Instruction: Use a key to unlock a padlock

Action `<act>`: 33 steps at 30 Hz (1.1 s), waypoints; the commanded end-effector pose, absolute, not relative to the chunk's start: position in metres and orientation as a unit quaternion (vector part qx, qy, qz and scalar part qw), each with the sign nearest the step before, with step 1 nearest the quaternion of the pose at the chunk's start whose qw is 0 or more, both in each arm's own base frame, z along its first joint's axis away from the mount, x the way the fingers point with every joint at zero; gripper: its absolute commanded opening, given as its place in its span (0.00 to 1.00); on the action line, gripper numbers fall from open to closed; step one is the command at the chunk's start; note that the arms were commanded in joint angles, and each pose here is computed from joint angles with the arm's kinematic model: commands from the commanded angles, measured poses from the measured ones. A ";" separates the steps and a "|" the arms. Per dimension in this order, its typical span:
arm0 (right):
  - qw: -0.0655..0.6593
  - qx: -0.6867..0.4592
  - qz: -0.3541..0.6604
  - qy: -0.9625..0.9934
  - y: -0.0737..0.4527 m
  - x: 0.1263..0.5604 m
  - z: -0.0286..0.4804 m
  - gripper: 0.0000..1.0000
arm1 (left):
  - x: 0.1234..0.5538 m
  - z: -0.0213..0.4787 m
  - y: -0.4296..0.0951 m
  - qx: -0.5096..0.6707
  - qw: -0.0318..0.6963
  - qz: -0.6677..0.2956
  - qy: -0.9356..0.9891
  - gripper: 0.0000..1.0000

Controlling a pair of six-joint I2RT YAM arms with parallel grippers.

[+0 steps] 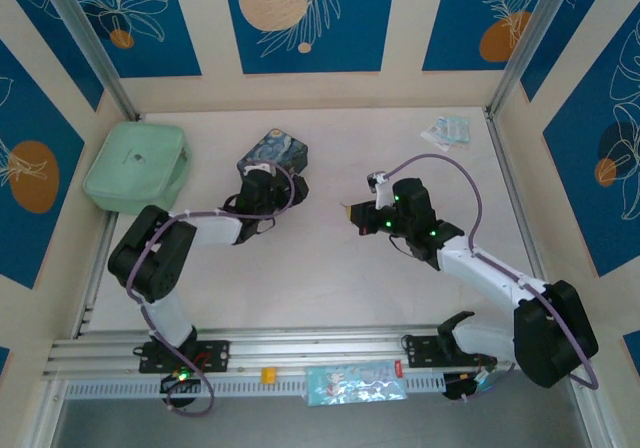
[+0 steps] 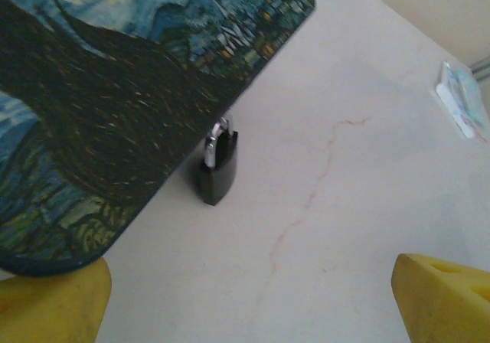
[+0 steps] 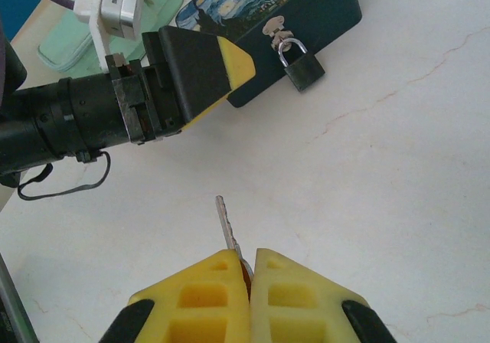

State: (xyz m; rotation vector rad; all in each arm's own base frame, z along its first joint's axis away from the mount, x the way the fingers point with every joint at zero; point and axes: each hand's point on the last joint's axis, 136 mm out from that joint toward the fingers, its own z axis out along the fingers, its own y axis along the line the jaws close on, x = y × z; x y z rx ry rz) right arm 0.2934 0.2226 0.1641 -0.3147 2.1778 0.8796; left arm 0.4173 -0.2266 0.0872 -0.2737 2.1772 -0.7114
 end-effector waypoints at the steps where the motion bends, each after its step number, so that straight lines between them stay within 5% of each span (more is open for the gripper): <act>1: 0.380 -0.119 0.347 0.849 0.224 0.299 0.165 0.00 | 0.424 0.090 -0.219 -0.101 0.416 -0.259 0.866 0.93; 6: 0.374 -0.117 0.352 0.850 0.228 0.302 0.161 0.00 | 0.428 0.077 -0.239 -0.095 0.394 -0.301 0.863 0.76; 21: 0.385 -0.103 0.352 0.847 0.224 0.305 0.161 0.00 | 0.465 0.046 -0.237 -0.183 0.453 -0.227 0.843 0.73; 33: 0.396 -0.086 0.348 0.845 0.211 0.308 0.162 0.00 | 0.490 0.033 -0.247 -0.186 0.445 -0.181 0.857 0.50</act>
